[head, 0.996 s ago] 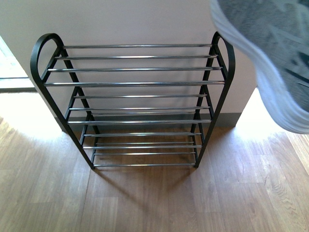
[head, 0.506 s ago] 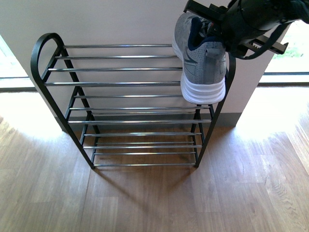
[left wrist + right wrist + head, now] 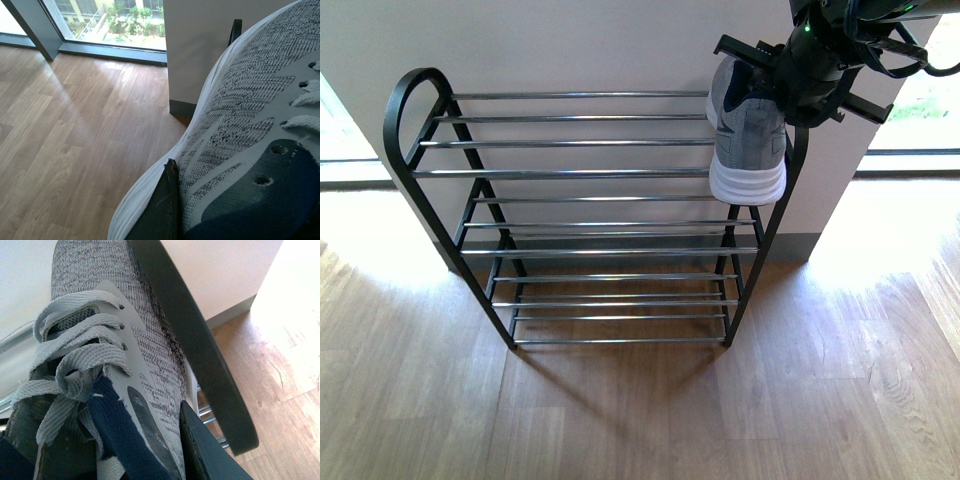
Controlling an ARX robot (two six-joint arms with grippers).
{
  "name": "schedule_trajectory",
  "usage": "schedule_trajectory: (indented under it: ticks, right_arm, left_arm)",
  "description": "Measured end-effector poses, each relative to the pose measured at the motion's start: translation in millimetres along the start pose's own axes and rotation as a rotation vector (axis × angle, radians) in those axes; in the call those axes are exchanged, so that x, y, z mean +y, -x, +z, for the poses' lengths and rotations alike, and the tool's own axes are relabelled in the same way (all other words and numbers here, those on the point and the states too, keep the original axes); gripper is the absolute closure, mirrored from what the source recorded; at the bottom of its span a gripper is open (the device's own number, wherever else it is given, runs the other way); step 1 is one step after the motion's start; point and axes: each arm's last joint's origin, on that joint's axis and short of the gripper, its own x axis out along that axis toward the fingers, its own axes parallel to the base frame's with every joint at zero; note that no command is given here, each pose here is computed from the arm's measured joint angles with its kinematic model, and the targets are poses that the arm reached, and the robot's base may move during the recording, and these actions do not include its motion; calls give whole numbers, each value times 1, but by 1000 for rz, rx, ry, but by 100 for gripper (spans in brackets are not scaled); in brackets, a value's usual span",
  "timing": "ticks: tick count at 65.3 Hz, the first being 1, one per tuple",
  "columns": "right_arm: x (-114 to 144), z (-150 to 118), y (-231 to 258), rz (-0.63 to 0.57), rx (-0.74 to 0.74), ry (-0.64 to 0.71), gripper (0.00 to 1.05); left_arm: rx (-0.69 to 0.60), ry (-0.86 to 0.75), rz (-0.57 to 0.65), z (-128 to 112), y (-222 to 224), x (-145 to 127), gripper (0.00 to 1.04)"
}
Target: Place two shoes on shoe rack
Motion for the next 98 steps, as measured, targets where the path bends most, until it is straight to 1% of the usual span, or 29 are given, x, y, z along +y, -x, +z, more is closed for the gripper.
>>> schedule_trajectory:
  ticks: [15,23,26,28,35,36,40,42,46,51,58,59,61,64,66,72,73,76,79,81,83,84,90,92,98]
  right_arm:
    - [-4,7,-13,-5,-30,46,103]
    - [-6,9,-17,15,-21,62,102]
    - [-6,11,-17,30,-24,63,96]
    - [-7,13,-17,47,-34,67,89]
    - [-8,17,-8,98,-57,77,73]
    - [-10,19,-5,114,-61,79,69]
    - [-12,24,4,148,-73,84,61]
    - [-16,32,17,190,-86,87,52]
    - [-21,39,33,232,-100,86,43]
    - [-32,48,63,307,-121,105,29]
    - [-45,49,99,406,-137,153,14]
    - [-50,48,108,430,-137,165,10]
    - [-54,46,118,457,-135,179,8]
    - [-64,40,133,495,-134,207,9]
    - [-76,33,150,535,-130,236,9]
    - [-113,17,188,600,-167,314,9]
    - [-227,4,243,584,-267,139,9]
    - [-226,3,243,562,-297,154,11]
    - [-223,-6,247,437,-464,217,19]
    - [-223,-14,250,378,-541,255,24]
    - [-224,-20,252,340,-585,283,28]
    - [-224,-25,254,313,-614,299,31]
    - [-227,-39,260,237,-659,333,47]
    - [-227,-41,261,230,-661,338,50]
    - [-227,-52,264,231,-656,361,66]
  left_arm:
    - [0,0,0,0,0,0,103]
    - [0,0,0,0,0,0,103]
    - [0,0,0,0,0,0,103]
    - [0,0,0,0,0,0,103]
    - [0,0,0,0,0,0,103]
    - [0,0,0,0,0,0,103]
    - [0,0,0,0,0,0,103]
    - [0,0,0,0,0,0,103]
    - [0,0,0,0,0,0,103]
    - [0,0,0,0,0,0,103]
    - [0,0,0,0,0,0,103]
    - [0,0,0,0,0,0,103]
    - [0,0,0,0,0,0,103]
    - [0,0,0,0,0,0,103]
    - [0,0,0,0,0,0,103]
    - [0,0,0,0,0,0,103]
    - [0,0,-3,0,0,0,103]
    - [0,0,-1,0,0,0,103]
    - [0,0,2,0,0,0,103]
    - [0,0,3,0,0,0,103]
    - [0,0,3,0,0,0,103]
    - [1,0,3,0,0,0,103]
    - [0,0,-3,0,0,0,103]
    - [0,0,-2,0,0,0,103]
    - [0,0,0,0,0,0,103]
